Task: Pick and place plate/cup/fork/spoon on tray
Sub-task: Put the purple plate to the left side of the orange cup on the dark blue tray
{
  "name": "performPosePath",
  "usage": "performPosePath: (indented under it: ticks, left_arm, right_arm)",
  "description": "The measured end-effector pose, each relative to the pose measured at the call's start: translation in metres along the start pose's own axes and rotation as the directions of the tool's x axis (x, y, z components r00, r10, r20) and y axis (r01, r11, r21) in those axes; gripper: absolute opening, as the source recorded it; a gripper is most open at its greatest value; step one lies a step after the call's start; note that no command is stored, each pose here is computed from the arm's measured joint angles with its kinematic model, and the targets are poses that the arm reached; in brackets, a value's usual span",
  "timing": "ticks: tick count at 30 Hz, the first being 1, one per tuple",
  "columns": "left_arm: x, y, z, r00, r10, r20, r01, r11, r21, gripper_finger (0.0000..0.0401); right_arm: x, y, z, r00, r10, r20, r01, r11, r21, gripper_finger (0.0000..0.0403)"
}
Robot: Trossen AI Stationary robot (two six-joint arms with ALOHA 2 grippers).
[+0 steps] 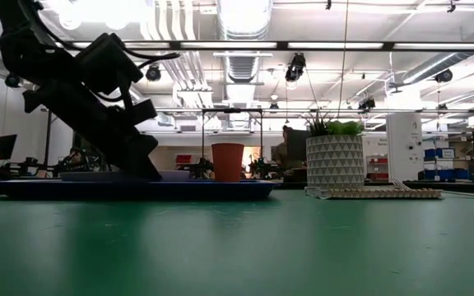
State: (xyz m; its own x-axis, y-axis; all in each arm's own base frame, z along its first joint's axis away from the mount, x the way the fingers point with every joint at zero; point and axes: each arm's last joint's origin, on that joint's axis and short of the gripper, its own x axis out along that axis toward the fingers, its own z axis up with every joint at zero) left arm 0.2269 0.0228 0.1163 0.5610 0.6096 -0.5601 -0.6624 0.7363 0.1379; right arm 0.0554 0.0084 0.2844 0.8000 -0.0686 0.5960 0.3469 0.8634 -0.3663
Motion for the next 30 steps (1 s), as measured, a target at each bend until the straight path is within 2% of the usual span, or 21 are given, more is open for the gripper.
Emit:
performPosePath:
  ticks: [22, 30]
  left_arm:
    - [0.0, 0.0, -0.0001, 1.0, 0.0, -0.001, 0.0, 1.0, -0.005, 0.0001]
    - [0.0, 0.0001, -0.0009, 1.0, -0.006, -0.007, 0.006, 1.0, -0.03, 0.004]
  right_arm:
    - [0.0, 0.0001, -0.0001, 1.0, 0.001, -0.001, -0.001, 1.0, 0.001, 0.0009]
    - [0.0, 0.0001, -0.0002, 1.0, 0.001, -0.002, -0.001, 1.0, 0.002, 0.0009]
